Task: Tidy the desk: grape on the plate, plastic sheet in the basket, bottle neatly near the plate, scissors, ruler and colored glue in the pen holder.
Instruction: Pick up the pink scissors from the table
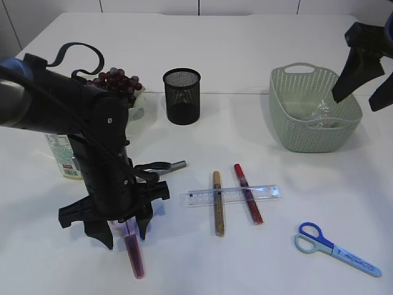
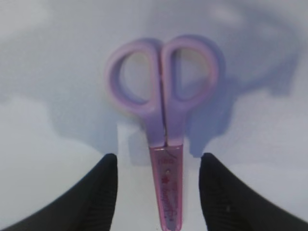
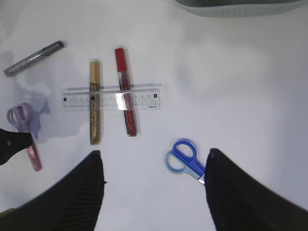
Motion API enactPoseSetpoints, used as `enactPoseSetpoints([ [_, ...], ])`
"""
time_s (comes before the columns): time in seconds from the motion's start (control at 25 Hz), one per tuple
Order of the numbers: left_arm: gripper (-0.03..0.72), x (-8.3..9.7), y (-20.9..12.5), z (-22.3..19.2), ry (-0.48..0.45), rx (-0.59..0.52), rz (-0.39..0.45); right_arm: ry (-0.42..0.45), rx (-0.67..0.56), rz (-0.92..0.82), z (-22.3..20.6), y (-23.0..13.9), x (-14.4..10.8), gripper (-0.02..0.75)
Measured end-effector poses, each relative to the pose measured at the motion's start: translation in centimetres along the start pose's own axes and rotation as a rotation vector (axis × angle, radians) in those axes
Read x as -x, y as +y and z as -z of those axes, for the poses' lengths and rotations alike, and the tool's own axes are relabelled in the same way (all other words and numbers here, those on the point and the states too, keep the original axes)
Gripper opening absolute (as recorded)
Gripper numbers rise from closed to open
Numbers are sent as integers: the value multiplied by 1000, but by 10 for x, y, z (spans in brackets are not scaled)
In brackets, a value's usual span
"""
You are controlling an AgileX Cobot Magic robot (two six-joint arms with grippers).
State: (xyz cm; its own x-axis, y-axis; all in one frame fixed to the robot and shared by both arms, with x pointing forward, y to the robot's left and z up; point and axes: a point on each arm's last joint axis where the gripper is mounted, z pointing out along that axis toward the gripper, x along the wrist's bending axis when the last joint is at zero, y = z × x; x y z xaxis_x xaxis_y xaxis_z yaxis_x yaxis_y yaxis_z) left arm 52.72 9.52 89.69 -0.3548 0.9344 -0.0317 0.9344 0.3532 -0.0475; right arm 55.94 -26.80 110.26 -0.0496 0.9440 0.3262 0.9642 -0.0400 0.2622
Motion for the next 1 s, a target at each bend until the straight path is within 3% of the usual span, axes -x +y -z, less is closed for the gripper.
enactPoseSetpoints([
  [0.6, 388, 1, 2, 0, -6, 22, 27, 0, 0, 0, 0, 0, 0, 511],
  [1.0, 385, 4, -3, 0, 7, 40, 2, 0, 0, 2, 0, 0, 0, 511],
])
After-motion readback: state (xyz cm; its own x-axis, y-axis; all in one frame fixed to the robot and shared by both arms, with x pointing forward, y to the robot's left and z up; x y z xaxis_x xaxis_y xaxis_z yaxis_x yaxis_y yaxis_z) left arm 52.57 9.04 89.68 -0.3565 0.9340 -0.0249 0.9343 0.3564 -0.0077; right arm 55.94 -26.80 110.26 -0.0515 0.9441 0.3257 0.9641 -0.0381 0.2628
